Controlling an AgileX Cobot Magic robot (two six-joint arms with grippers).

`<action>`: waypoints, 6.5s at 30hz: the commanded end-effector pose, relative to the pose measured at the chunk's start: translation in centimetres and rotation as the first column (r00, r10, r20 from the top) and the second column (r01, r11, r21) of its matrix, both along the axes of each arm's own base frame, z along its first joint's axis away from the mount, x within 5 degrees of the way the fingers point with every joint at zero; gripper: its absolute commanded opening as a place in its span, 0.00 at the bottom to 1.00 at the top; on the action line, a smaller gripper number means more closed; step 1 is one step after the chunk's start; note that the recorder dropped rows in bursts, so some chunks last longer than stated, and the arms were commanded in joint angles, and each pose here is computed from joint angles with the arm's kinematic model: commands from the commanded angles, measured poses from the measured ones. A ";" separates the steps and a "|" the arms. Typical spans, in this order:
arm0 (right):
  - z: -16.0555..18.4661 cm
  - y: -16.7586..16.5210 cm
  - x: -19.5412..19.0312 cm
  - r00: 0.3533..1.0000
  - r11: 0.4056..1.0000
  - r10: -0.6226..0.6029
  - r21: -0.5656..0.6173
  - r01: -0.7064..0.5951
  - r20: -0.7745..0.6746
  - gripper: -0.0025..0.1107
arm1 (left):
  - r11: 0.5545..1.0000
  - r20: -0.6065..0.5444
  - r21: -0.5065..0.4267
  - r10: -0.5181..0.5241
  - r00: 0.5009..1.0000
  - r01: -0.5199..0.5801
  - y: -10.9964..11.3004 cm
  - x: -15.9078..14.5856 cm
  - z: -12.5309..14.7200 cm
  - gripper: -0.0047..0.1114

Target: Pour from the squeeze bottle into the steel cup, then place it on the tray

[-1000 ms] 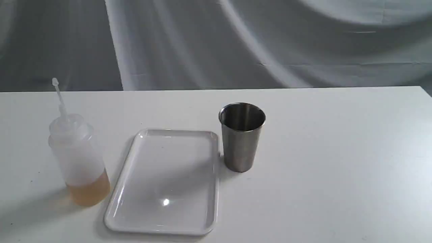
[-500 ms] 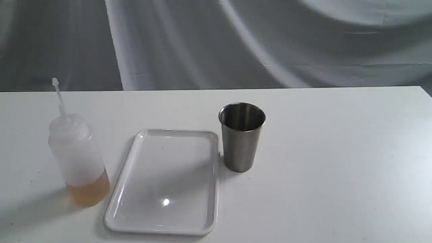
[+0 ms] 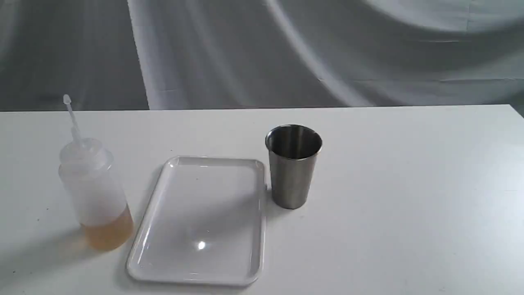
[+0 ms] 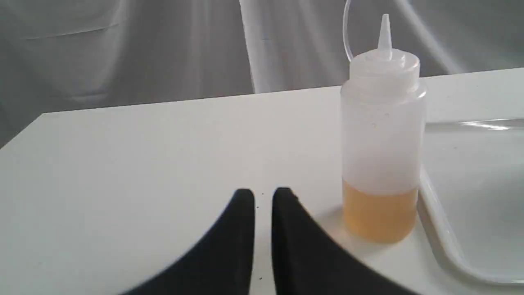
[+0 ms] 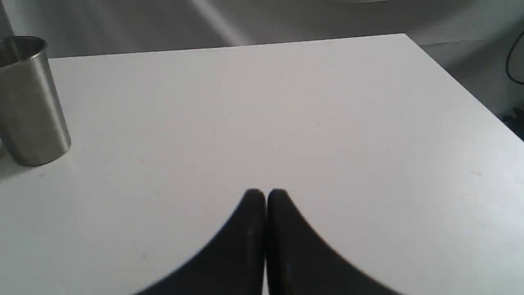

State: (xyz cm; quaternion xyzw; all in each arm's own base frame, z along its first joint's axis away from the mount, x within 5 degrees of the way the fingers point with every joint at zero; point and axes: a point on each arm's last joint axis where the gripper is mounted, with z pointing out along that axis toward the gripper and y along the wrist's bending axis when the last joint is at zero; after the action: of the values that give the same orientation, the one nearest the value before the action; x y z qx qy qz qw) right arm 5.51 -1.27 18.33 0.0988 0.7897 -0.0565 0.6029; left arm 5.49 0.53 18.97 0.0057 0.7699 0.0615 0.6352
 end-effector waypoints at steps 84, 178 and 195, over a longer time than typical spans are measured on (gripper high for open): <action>31.5 3.9 6.8 0.631 0.747 0.638 -0.555 -0.367 0.442 0.02 | 1.000 0.008 -0.001 0.003 1.000 -0.003 0.0 0.0 -0.1 0.11; 4.0 30.8 24.4 0.567 0.567 0.824 -0.038 -0.823 0.019 0.02 | 1.000 0.008 -0.001 0.003 1.000 -0.003 0.0 0.0 -0.1 0.11; -2.7 33.4 24.2 0.576 0.577 0.816 -0.015 -0.816 0.037 0.02 | 1.000 0.008 -0.001 0.003 1.000 -0.003 0.0 0.0 -0.1 0.11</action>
State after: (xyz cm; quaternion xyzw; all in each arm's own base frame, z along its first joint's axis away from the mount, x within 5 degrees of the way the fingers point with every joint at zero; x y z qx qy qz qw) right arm 29.56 32.13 15.65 -0.2797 0.7439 0.2278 0.5626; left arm 5.49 0.53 18.97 0.0057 0.7699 0.0615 0.6352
